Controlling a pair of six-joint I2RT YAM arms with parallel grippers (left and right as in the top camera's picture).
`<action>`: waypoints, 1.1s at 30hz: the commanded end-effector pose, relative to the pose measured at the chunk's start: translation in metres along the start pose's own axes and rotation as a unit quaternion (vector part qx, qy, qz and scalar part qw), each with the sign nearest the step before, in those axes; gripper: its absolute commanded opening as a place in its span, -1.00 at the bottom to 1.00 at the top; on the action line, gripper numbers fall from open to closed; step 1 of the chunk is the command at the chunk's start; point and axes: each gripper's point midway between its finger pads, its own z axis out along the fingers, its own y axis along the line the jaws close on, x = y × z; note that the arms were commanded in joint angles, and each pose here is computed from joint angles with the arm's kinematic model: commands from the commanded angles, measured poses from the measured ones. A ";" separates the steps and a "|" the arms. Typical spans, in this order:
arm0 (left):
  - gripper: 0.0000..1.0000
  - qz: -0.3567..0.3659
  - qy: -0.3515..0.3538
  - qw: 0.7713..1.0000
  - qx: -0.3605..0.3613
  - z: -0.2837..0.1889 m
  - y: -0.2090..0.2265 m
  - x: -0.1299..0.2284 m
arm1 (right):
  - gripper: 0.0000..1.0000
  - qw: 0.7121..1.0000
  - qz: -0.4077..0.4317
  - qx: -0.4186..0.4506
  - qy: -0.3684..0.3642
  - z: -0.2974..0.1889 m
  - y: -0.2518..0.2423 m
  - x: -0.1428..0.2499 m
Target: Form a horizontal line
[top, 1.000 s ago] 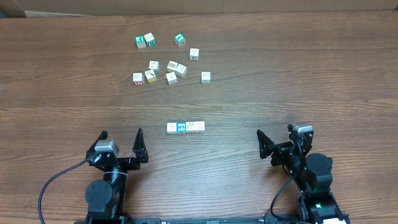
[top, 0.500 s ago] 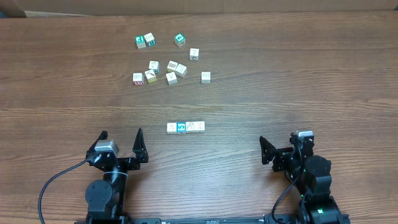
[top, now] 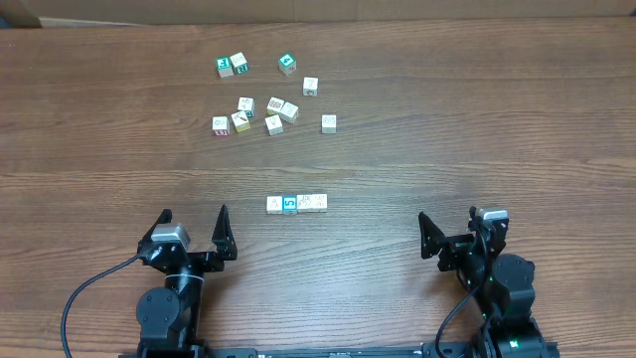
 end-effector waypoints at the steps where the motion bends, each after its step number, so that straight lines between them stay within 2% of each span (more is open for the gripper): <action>1: 0.99 0.012 -0.003 1.000 0.006 0.000 -0.002 -0.001 | 1.00 1.000 -0.003 0.009 -0.022 -0.003 -0.004 -0.007; 18: 1.00 0.012 -0.004 1.000 0.006 0.000 -0.002 -0.001 | 1.00 0.986 -0.012 0.014 -0.164 -0.032 -0.005 -0.067; 33: 0.99 0.012 -0.004 1.000 0.006 0.000 -0.002 -0.001 | 1.00 0.986 -0.012 0.014 -0.164 -0.032 -0.005 -0.067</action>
